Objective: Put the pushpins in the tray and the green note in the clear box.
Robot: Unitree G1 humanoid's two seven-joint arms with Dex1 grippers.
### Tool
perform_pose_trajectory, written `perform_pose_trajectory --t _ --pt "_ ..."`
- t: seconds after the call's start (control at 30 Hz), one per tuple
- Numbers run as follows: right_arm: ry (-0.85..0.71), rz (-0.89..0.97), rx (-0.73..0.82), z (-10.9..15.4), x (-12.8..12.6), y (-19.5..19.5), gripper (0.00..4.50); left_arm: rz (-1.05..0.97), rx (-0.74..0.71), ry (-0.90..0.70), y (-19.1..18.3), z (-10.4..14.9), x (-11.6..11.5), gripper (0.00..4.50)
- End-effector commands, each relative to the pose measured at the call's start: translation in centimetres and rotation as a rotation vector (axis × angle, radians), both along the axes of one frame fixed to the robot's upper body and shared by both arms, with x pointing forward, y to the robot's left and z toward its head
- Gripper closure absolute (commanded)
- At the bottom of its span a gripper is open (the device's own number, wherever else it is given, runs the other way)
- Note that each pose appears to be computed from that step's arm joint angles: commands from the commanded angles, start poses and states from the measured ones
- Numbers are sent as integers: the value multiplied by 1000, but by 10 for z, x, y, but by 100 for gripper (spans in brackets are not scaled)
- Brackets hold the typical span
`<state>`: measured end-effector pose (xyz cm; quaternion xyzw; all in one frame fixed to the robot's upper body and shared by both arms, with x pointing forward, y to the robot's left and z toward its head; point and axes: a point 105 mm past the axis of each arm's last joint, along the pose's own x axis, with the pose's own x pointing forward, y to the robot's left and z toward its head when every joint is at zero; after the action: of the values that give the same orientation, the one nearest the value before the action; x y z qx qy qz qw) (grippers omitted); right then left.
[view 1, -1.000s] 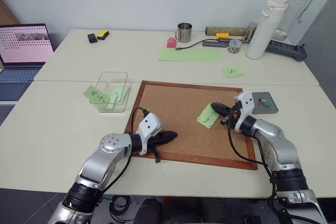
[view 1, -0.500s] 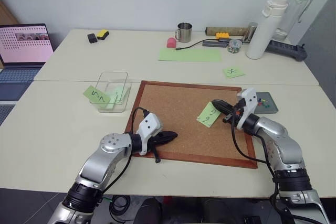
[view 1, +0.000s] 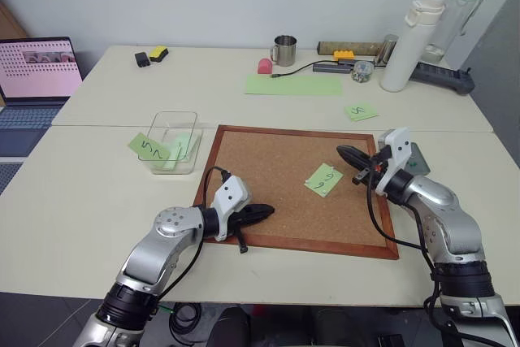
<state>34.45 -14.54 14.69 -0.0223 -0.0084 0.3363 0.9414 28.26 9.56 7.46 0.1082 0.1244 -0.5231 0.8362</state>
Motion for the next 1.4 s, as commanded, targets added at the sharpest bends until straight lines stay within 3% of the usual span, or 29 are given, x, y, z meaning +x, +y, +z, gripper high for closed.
perform_pose_trajectory --t 0.03,0.43,0.67,0.9,1.4 --pt "-53 -29 22 17 -1 -9 449 -7 19 24 2 -7 -5 450" --pt "-19 -45 -14 6 1 -7 449 -4 23 21 3 -9 -5 450" --pt "37 -27 -44 -7 -1 -4 348 -5 23 19 4 -9 -6 450" --pt "46 -30 -96 -17 2 6 209 -6 23 16 3 -9 -8 450" --pt "91 -94 -156 -38 15 11 209 -3 28 12 3 -8 -8 450"
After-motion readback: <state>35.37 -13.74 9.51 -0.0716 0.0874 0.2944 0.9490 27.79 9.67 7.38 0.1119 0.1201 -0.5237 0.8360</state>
